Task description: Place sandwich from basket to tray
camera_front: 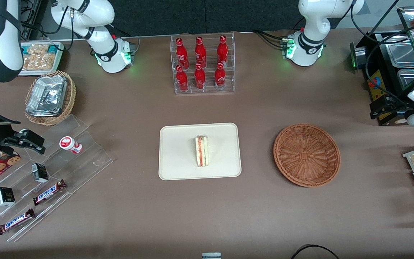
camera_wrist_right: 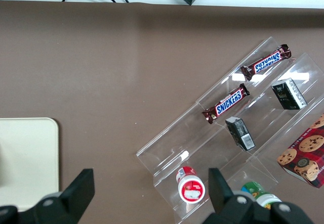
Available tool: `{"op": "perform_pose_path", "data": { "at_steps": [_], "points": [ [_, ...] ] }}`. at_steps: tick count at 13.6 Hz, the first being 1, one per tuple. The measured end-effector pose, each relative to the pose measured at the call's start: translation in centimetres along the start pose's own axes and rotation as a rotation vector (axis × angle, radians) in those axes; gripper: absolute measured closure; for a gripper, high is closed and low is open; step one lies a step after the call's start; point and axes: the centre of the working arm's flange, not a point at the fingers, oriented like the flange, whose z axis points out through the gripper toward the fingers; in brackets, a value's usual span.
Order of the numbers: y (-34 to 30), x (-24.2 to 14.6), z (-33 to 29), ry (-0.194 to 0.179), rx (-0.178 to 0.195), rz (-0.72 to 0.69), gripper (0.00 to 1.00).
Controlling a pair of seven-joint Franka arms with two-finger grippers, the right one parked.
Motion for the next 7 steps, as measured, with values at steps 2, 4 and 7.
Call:
{"op": "perform_pose_path", "data": {
  "at_steps": [2, 4, 7],
  "points": [
    [0.8, -0.1, -0.6, 0.012, -0.004, 0.011, 0.00],
    [1.7, -0.1, -1.8, 0.035, -0.005, 0.012, 0.00],
    [2.1, -0.4, -3.4, 0.031, -0.005, 0.014, 0.00]
  ]
}}
